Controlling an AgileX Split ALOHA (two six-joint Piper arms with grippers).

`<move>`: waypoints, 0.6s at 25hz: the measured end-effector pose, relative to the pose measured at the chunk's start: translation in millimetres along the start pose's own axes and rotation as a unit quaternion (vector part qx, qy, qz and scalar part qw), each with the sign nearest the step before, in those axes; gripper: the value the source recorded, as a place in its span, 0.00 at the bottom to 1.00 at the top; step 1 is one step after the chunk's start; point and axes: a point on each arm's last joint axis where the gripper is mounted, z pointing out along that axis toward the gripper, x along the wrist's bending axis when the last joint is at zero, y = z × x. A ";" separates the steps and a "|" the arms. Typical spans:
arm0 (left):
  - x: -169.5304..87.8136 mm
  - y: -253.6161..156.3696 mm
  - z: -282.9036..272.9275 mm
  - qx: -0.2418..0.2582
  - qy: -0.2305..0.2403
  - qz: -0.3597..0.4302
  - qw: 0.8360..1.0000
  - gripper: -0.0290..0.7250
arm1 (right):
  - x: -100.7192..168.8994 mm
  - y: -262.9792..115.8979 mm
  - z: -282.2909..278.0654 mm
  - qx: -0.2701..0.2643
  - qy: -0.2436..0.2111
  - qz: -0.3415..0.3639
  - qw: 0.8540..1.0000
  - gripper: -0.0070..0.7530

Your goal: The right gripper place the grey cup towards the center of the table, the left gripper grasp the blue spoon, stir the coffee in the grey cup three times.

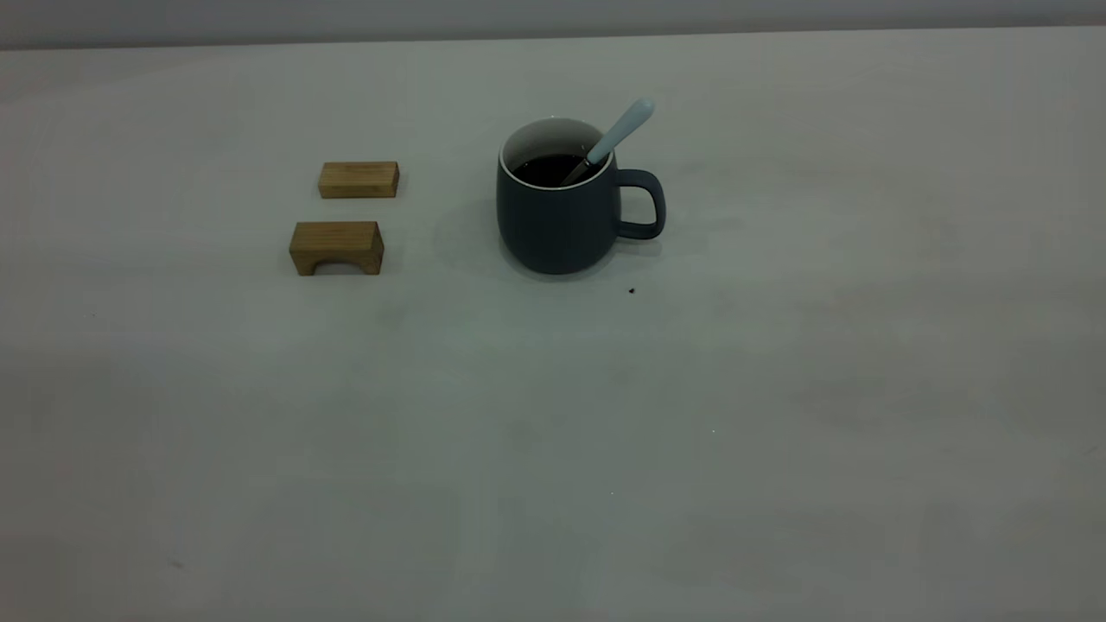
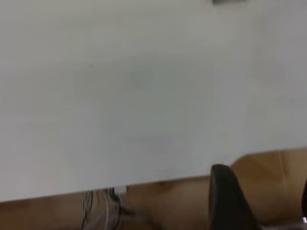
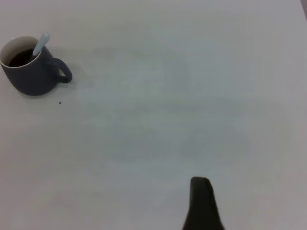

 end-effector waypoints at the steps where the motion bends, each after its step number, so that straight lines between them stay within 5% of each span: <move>1: -0.5 -5.5 0.4 -0.009 0.001 0.000 1.000 0.63 | 0.0 0.0 0.0 0.000 0.000 0.000 1.000 0.79; 9: -3.5 -37.5 -9.9 -0.097 0.009 0.000 0.995 0.63 | 0.0 0.0 0.0 0.000 0.000 0.000 1.000 0.79; 15: -3.8 -38.9 -10.6 -0.100 0.013 -0.004 0.995 0.63 | 0.0 0.0 0.0 0.000 0.000 0.000 1.000 0.79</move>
